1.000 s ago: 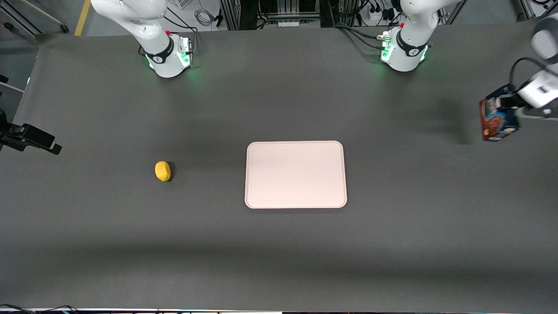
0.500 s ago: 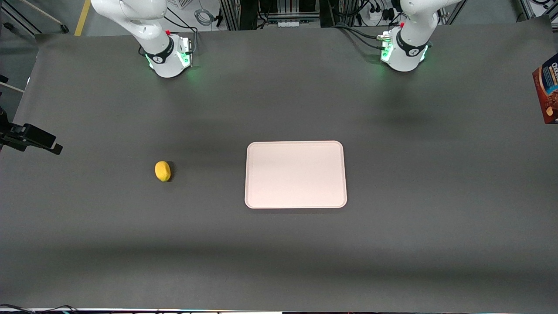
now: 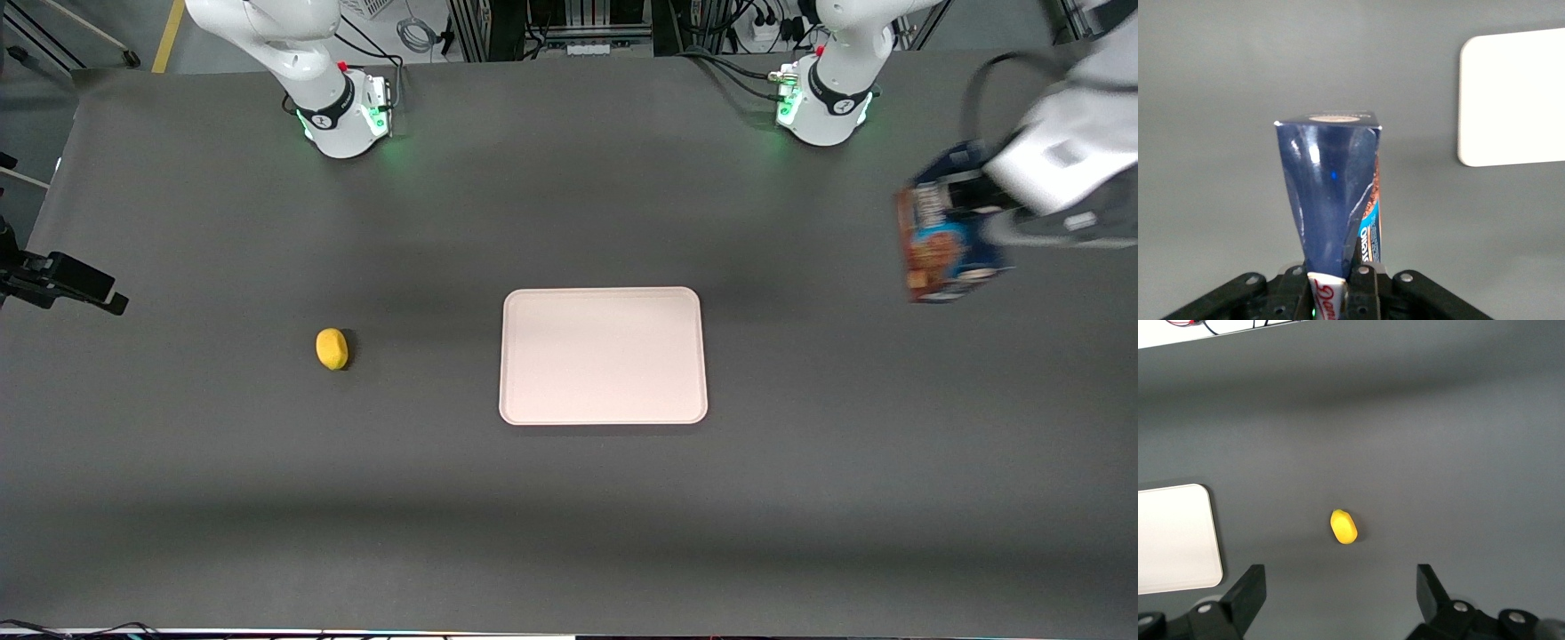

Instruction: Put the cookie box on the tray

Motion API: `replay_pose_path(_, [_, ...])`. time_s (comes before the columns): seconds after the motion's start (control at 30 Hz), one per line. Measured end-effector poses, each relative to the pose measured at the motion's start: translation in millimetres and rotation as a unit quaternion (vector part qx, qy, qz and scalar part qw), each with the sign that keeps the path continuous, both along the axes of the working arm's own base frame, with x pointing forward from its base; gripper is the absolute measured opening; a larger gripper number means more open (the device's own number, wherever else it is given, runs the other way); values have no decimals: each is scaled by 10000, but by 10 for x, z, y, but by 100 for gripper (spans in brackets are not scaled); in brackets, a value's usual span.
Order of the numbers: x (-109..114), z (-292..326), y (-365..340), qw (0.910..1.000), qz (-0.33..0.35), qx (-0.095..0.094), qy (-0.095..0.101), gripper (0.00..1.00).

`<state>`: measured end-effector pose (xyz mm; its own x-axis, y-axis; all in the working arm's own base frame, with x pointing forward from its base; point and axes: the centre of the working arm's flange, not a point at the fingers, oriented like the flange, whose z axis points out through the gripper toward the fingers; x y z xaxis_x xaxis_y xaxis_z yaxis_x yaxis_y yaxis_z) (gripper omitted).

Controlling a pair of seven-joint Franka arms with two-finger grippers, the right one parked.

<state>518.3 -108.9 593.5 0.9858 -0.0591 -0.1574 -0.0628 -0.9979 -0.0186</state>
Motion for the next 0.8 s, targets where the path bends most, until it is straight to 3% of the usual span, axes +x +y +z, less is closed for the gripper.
replay_pose_path(0.3, [249,-760,-1072,9988,111,-446,154,19])
replay_pose_path(0.47, [316,-1234,-1572,9975,255,-642,148,19])
replay_pose_path(0.6, [330,-1615,-1828,9974,285,-652,115,19])
replay_pose_path(0.8, [365,-2133,-2069,9982,359,-491,-6,19])
